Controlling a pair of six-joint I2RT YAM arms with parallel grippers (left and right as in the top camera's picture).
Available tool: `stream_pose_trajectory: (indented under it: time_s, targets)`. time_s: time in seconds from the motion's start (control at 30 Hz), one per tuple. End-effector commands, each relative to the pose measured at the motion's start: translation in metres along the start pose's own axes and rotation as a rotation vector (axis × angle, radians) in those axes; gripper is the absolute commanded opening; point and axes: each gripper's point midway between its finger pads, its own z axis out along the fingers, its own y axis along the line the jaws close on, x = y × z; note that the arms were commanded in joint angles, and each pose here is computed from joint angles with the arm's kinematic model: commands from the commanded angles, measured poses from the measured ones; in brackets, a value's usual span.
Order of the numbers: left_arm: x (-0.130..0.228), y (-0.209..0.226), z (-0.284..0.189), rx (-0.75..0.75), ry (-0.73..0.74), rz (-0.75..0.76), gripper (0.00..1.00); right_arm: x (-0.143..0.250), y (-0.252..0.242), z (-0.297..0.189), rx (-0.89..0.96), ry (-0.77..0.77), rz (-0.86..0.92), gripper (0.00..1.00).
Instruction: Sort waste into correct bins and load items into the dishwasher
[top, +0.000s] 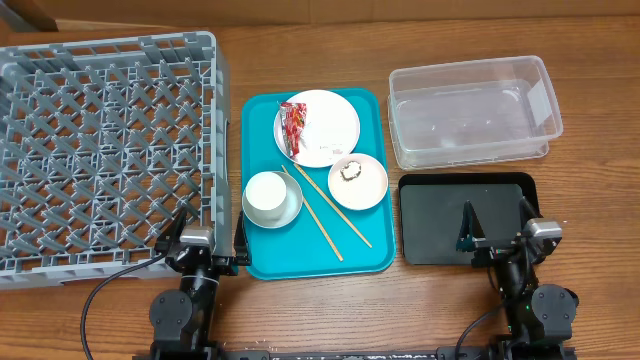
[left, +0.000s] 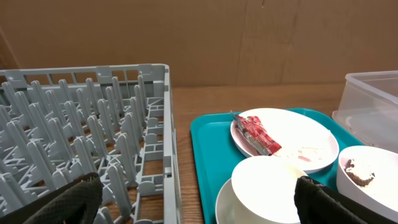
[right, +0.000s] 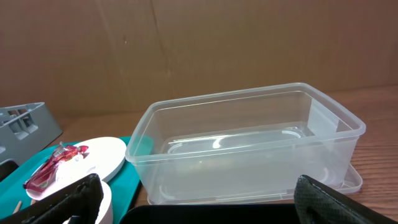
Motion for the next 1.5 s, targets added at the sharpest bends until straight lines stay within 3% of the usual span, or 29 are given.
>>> stream_pose_trajectory:
  time_s: [0.0,0.83,0.97,1.2,1.47]
  targets:
    - [0.001,-0.001,0.000,0.003,-0.002,0.023,1.00,0.001,-0.002,0.000,0.005,-0.006,-0.005,1.00]
    - [0.001,-0.001,0.000,0.003,-0.001,0.022,1.00,-0.004,-0.006,0.000,0.031,-0.029,-0.008,1.00]
    - [0.001,-0.001,0.000,0.004,-0.001,-0.046,1.00,-0.004,-0.005,0.000,0.023,-0.029,-0.002,1.00]
    - [-0.006,-0.001,-0.002,0.003,-0.006,-0.102,1.00,-0.014,-0.003,-0.002,0.017,-0.045,0.163,1.00]
    - [-0.034,-0.003,-0.014,0.001,0.130,-0.126,1.00,-0.045,0.008,-0.004,0.005,0.036,0.181,1.00]
